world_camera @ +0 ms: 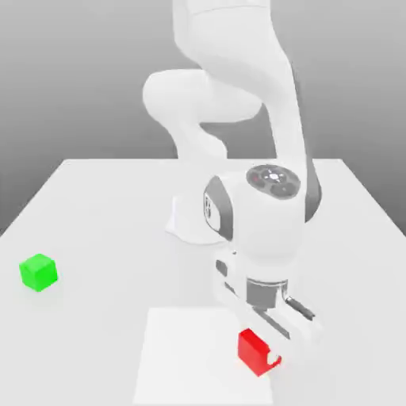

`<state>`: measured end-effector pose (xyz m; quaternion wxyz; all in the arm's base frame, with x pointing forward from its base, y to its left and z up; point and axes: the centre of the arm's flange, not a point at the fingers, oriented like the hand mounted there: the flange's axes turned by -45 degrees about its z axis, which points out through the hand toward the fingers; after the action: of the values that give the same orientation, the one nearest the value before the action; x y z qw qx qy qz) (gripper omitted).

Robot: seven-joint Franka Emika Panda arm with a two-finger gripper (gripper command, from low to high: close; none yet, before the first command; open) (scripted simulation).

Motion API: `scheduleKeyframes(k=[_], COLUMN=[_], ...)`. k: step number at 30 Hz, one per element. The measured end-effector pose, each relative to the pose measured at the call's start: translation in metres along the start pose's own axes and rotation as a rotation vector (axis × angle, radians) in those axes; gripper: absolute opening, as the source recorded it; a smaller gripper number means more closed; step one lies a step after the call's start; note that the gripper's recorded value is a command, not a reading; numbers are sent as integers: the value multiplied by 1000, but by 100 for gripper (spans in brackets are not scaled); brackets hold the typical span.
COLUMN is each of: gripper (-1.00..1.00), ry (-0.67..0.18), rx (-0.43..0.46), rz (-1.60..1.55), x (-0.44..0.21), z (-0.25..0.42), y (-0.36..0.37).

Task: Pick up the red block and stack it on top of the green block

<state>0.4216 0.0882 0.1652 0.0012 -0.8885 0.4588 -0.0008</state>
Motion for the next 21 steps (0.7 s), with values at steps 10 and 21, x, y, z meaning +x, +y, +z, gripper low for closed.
scheduleKeyframes(k=[10,21], gripper=[-100,-100], ry=[23,6], rx=[-16,-4], rz=[460,1198], x=[151,225], z=[-59,-79], y=[129,415])
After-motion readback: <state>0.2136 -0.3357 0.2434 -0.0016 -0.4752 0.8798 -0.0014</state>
